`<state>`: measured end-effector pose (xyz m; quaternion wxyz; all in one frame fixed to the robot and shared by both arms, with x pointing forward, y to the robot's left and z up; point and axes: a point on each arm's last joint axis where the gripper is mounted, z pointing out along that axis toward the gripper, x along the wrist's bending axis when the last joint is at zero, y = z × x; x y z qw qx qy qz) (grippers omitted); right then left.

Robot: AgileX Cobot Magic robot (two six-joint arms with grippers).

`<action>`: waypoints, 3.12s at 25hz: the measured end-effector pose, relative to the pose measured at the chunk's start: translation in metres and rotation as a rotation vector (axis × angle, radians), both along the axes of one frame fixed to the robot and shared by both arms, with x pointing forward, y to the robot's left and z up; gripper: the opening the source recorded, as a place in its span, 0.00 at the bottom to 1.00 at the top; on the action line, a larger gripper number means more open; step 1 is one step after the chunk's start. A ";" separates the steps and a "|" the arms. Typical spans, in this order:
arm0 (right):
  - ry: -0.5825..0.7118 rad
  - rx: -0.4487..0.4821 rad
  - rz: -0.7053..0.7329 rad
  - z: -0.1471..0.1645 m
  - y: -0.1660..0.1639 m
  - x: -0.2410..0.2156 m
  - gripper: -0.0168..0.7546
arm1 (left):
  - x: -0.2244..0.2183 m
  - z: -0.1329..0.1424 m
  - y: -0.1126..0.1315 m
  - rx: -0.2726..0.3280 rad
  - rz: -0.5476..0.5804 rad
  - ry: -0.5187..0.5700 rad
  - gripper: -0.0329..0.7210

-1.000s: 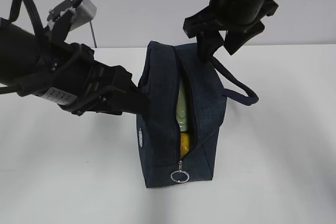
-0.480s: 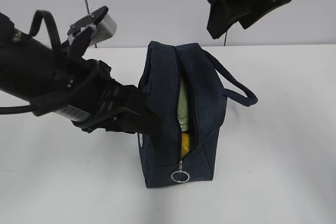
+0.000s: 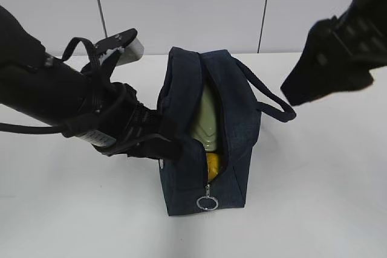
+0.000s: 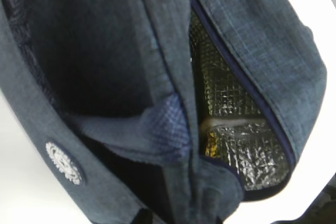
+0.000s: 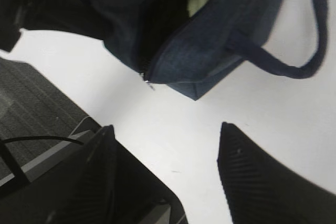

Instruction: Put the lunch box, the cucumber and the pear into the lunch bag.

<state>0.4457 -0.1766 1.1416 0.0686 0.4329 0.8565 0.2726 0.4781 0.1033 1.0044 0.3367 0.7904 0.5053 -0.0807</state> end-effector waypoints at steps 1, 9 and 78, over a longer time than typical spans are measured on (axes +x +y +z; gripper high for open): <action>-0.007 0.018 0.028 -0.005 0.001 -0.004 0.64 | 0.001 0.000 0.000 0.001 0.003 -0.009 0.27; -0.070 0.071 0.251 -0.076 0.007 -0.016 0.64 | 0.003 0.001 0.000 0.009 -0.013 -0.057 0.10; -0.142 0.235 0.362 -0.237 0.046 0.035 0.40 | 0.007 0.002 0.000 0.010 0.005 -0.103 0.06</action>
